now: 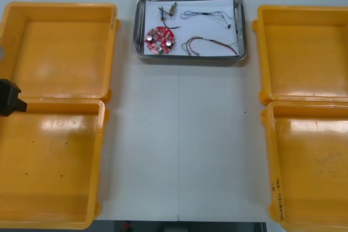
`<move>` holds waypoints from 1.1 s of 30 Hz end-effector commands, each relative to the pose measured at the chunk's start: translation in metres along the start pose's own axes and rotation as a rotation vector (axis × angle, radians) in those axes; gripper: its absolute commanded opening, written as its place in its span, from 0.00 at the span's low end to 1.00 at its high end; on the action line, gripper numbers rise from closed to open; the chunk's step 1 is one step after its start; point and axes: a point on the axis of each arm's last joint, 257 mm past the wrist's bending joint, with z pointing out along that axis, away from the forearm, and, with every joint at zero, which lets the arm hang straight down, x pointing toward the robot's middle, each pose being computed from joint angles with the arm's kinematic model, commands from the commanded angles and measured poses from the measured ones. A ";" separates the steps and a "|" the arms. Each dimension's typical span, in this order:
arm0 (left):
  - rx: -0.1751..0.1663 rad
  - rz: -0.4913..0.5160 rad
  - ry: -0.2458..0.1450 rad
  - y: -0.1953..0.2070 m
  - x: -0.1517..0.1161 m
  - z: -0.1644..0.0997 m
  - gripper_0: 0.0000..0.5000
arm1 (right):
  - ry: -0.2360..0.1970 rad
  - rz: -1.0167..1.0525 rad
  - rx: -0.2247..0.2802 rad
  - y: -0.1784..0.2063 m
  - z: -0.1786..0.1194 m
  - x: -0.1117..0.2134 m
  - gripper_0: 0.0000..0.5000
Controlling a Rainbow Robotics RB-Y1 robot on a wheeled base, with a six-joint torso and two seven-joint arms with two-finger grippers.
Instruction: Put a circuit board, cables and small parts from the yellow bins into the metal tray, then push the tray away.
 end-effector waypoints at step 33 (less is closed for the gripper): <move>-0.046 0.039 -0.022 0.014 -0.003 -0.014 1.00 | -0.005 0.023 0.030 -0.002 -0.010 -0.007 1.00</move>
